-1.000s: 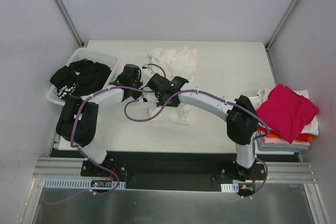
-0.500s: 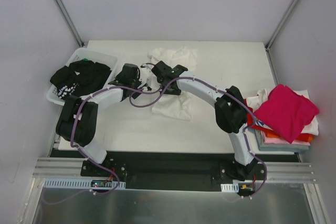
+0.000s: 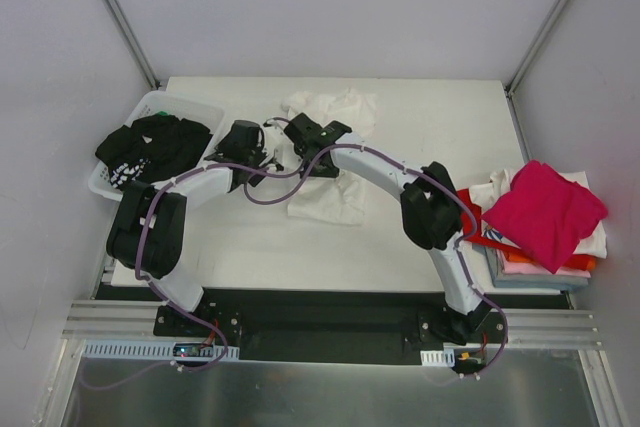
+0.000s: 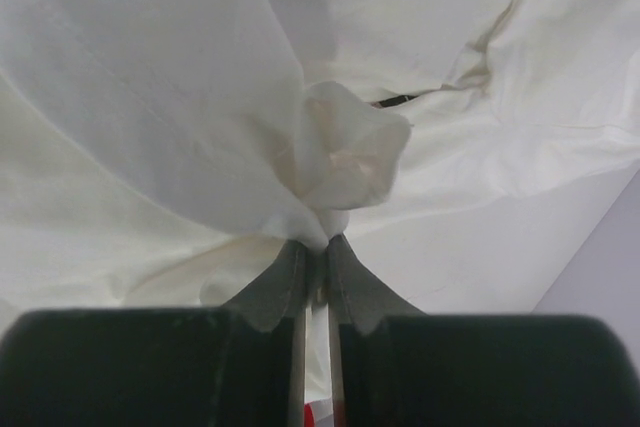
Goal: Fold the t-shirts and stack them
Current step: Fold the folded rectangular tshirt in 1/3 of the way, then grab one side of the 2/3 rectangular tshirt with right arm
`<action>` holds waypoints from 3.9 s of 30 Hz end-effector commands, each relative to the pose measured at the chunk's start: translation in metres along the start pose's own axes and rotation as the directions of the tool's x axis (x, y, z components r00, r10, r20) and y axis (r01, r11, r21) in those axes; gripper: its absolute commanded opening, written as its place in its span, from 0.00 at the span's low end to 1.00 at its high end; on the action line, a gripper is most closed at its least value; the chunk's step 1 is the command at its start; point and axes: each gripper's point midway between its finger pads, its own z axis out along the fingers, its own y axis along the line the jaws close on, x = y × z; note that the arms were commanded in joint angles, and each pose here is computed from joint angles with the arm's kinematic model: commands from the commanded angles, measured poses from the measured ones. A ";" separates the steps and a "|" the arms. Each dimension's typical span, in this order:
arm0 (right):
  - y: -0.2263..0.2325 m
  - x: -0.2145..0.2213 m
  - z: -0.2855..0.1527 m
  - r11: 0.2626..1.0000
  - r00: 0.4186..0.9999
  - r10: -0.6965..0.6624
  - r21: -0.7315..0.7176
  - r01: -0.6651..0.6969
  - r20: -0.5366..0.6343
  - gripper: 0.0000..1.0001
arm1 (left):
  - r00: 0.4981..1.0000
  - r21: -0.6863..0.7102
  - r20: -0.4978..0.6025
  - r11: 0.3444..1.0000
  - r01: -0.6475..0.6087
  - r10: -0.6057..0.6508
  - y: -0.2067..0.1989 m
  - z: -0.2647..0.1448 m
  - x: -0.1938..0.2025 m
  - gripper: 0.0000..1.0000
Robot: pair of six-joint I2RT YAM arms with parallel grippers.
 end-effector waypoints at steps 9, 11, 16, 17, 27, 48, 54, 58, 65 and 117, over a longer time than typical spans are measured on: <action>-0.059 -0.020 0.012 0.980 0.991 0.094 0.168 -0.110 0.100 0.38 | 0.999 0.028 0.033 0.999 -0.020 0.019 -0.008 0.000 -0.009 0.96; -0.066 -0.019 0.012 0.976 0.990 0.103 0.183 -0.120 0.100 0.41 | 0.999 0.029 0.034 0.999 -0.020 0.019 -0.008 -0.001 -0.009 0.96; -0.080 -0.014 0.007 0.964 0.987 0.124 0.223 -0.144 0.100 0.48 | 0.999 0.024 0.041 1.000 -0.014 0.013 -0.006 -0.003 -0.011 0.96; -0.080 -0.012 0.007 0.964 0.987 0.128 0.223 -0.147 0.095 0.49 | 0.999 0.024 0.042 1.000 -0.014 0.013 -0.006 -0.003 -0.012 0.96; -0.067 0.021 -0.033 0.941 0.974 0.211 0.251 -0.226 0.086 0.86 | 0.996 0.012 0.090 1.000 -0.005 0.004 0.004 -0.031 -0.029 0.97; 0.059 0.036 -0.064 0.974 0.974 0.210 0.069 -0.216 0.086 0.97 | 0.989 -0.084 0.001 0.986 0.146 -0.146 0.045 -0.021 -0.025 0.99; 0.081 0.026 -0.051 0.981 0.978 0.192 0.001 -0.193 0.078 0.96 | 0.981 -0.152 -0.037 0.971 0.183 -0.191 0.082 0.005 -0.014 0.99; 0.097 0.013 -0.039 0.984 0.982 0.175 -0.050 -0.171 0.076 0.97 | 0.976 -0.171 -0.061 0.966 0.195 -0.208 0.096 0.017 -0.005 0.99; 0.114 0.001 -0.023 0.986 0.987 0.142 -0.094 -0.135 0.071 0.97 | 0.964 -0.200 -0.076 0.951 0.236 -0.255 0.118 0.029 0.009 0.99; 0.158 0.003 0.015 0.959 1.000 0.020 -0.283 -0.022 -0.010 0.01 | 0.963 -0.193 -0.095 0.954 0.231 -0.252 0.111 0.023 0.025 0.99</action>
